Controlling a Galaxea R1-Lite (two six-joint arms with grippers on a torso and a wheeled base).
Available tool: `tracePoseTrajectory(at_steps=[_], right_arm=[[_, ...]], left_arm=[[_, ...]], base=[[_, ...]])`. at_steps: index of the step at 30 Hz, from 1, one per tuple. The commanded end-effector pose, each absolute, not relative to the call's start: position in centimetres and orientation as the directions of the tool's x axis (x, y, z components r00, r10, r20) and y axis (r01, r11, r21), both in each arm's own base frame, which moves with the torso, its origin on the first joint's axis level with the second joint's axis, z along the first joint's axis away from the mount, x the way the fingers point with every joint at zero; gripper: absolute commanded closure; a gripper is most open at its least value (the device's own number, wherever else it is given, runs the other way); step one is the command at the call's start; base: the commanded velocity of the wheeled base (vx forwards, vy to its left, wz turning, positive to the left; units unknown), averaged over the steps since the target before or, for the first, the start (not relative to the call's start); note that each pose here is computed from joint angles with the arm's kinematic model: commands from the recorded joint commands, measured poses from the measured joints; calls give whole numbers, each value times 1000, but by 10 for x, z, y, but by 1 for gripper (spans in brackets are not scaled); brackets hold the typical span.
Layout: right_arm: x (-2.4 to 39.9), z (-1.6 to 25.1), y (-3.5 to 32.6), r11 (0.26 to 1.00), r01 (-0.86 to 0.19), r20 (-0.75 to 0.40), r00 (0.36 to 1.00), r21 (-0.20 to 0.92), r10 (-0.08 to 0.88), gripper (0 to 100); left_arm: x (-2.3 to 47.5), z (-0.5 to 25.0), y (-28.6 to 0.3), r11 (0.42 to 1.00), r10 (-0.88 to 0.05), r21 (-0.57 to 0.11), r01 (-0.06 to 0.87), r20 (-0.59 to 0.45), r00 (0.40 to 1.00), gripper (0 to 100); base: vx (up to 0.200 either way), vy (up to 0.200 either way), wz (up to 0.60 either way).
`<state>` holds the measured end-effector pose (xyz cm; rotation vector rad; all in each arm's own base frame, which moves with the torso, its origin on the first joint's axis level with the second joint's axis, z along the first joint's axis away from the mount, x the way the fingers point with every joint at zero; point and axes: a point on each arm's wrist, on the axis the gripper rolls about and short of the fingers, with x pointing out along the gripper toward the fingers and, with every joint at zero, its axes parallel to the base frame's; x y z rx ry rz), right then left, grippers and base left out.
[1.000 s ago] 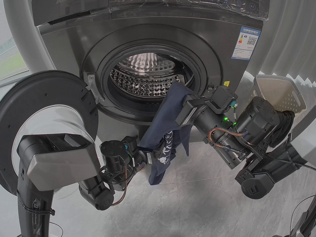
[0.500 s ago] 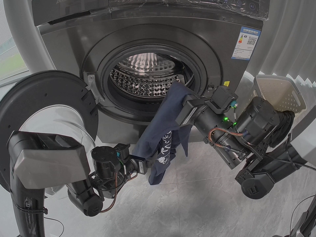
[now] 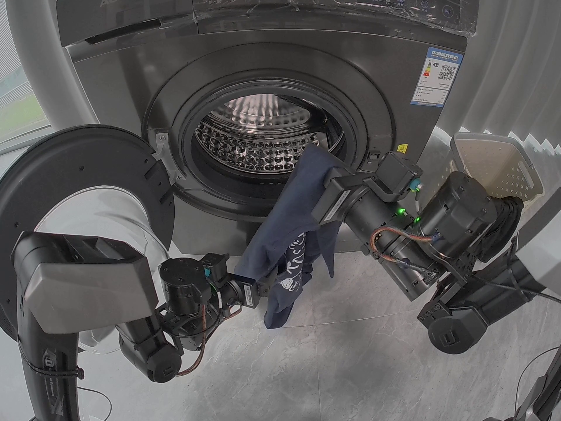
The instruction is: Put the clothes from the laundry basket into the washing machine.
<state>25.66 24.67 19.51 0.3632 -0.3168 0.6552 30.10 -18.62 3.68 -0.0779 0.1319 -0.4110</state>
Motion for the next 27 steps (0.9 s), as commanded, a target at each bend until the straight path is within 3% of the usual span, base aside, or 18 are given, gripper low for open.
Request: tracePoseTrajectory(at_steps=[1, 14, 27], right_arm=[[256, 195, 247, 734, -640, 394, 749, 226, 532, 100], [255, 194, 248, 732, -642, 390, 749, 227, 536, 100], [254, 193, 247, 732, -642, 388, 750, 228, 536, 100]], left_arm=[[305, 34, -191, 911, -409, -104, 399, -105, 906, 0], [325, 41, -209, 899, -425, -122, 420, -14, 905, 0], [344, 23, -191, 932, -353, -109, 345, -65, 933, 0]], base=[[0, 0, 0], [0, 0, 0], [0, 0, 0]])
